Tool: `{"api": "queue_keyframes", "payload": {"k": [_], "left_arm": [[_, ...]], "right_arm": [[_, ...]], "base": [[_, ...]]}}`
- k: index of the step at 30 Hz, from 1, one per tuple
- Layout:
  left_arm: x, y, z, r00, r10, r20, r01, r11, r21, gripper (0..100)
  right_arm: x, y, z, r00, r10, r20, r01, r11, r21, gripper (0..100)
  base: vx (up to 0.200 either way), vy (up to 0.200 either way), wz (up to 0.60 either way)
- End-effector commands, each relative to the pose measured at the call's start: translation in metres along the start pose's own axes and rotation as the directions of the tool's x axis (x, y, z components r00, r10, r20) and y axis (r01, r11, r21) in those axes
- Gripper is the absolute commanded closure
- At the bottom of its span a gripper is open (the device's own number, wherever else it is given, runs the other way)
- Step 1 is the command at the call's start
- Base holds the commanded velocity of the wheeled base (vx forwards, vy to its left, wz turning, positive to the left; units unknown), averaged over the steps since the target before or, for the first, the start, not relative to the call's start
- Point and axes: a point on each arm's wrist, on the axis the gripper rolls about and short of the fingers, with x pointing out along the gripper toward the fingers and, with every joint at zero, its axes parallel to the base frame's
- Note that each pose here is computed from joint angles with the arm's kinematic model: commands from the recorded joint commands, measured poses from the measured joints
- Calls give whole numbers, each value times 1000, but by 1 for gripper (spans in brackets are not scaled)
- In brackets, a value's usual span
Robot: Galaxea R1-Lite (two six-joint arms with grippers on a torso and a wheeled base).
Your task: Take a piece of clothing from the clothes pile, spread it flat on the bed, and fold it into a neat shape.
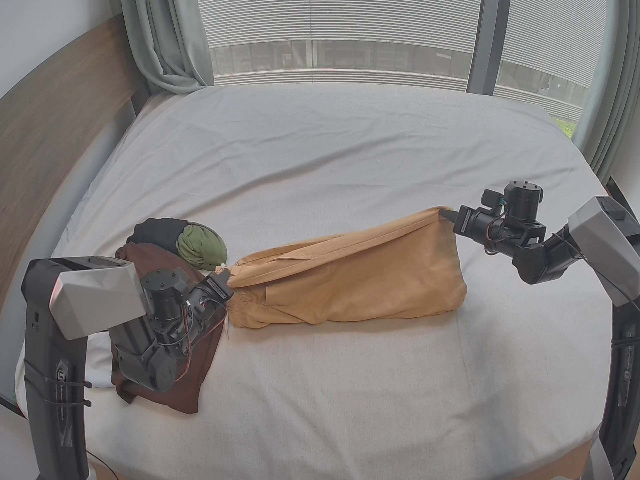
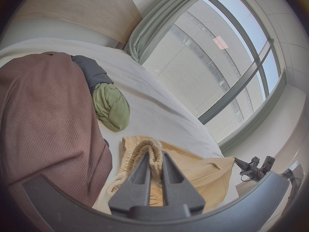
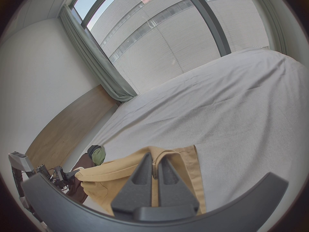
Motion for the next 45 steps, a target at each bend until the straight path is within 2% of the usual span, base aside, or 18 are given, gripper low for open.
{"api": "queue_keyframes", "payload": {"k": [1,11,26,27,28,34,40,45], "left_arm": [[6,-1,2,1000,-6,11,6,1000,-2,100],[17,2,-3,1000,-13,11,13,999,-32,100],[19,8,-1,1000,-4,25,5,999,-35,100],[19,8,-1,1000,-4,25,5,999,-35,0],[20,9,0,1000,-3,30,4,999,-35,0],[22,12,4,998,20,55,-18,999,-37,0],[22,16,9,996,43,77,-41,999,-36,0],[10,5,14,998,11,64,-9,999,-33,0]], "right_arm": [[7,-3,-2,1000,-2,7,2,1000,-3,100],[22,-16,-17,999,-37,5,37,999,3,100],[26,-16,-20,1000,-26,14,26,1000,0,100],[27,-16,-20,1000,-23,16,23,1000,-1,100],[28,-17,-20,999,-19,28,19,1000,-6,0],[36,-19,-20,995,-14,102,15,1000,-9,0],[21,-3,-15,996,-10,89,10,1000,2,0],[-3,18,-21,997,15,80,-14,1000,-5,0]], "base": [[0,0,0],[0,0,0],[0,0,0],[0,0,0],[0,0,0],[0,0,0],[0,0,0],[0,0,0]]}}
